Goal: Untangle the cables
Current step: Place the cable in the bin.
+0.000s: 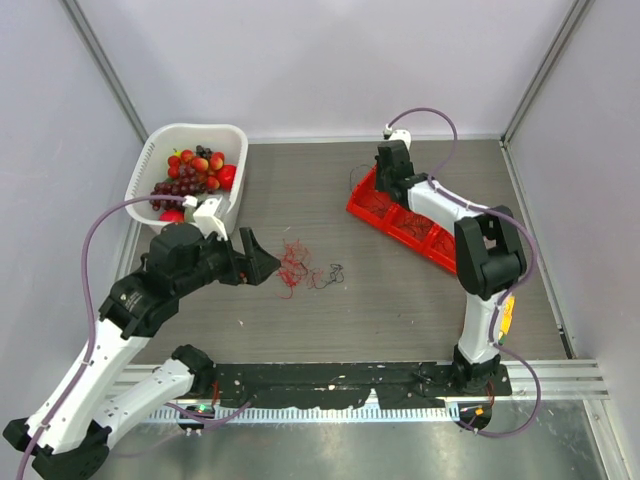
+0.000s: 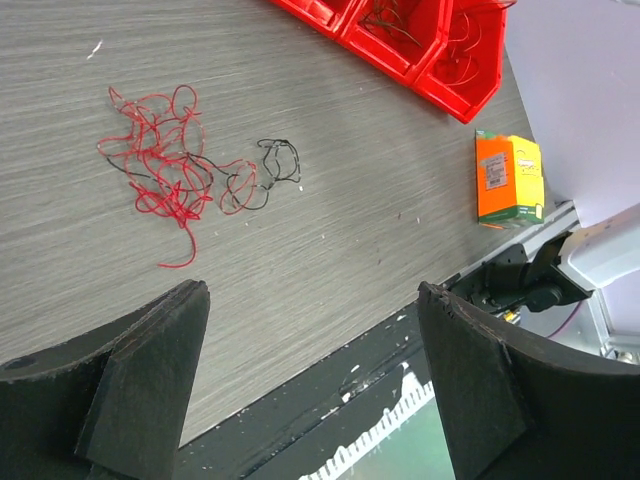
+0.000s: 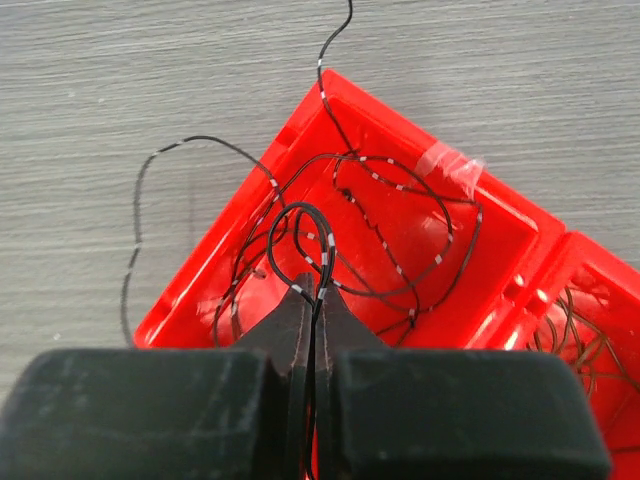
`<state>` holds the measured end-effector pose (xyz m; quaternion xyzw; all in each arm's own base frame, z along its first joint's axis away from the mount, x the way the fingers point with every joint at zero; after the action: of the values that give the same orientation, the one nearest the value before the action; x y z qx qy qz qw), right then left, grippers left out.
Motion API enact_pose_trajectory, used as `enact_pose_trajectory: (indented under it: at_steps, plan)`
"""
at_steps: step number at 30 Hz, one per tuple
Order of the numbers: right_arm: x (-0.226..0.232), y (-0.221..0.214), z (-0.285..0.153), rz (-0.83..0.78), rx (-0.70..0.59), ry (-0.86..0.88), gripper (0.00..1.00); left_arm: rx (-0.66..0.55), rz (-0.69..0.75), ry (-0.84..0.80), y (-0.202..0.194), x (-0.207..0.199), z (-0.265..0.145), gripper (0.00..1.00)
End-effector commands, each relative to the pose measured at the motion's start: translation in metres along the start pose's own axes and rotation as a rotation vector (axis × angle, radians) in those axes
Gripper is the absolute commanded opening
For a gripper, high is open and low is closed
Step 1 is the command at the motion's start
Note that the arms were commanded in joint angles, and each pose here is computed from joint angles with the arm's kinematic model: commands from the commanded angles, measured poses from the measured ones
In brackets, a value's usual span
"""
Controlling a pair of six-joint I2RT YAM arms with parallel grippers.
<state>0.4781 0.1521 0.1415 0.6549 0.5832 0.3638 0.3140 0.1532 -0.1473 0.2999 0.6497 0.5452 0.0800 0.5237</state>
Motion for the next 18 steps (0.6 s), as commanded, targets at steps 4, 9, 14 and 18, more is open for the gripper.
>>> enact_pose_trajectory:
  at_steps: [4,9,14,18]
  plan:
    - [-0.01,0.009,0.044,0.063,0.015,-0.054,0.01,-0.037,-0.031,-0.065,0.005,-0.01,0.002,0.88]
    - [-0.012,-0.02,0.077,0.054,0.094,-0.058,0.01,-0.018,-0.061,-0.075,-0.003,-0.008,0.008,0.88]
    - [-0.013,-0.038,0.083,0.045,0.156,-0.054,0.01,0.006,-0.087,-0.056,-0.014,-0.002,0.014,0.88]
    - [-0.012,-0.023,0.069,0.044,0.157,-0.053,0.01,0.032,-0.102,-0.039,-0.023,0.003,0.019,0.88]
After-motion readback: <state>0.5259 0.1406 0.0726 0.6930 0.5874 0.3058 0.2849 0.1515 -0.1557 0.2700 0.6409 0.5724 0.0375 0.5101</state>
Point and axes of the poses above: each gripper's point midway between its finger pads, its own z axis out along the fingers, its own x axis along the line the jaws close on, y = z × x, the point moved 4 cm from there along -z, back along the fingers, and after that the axes turned 3 degrees about z, right-handed, at the moved point
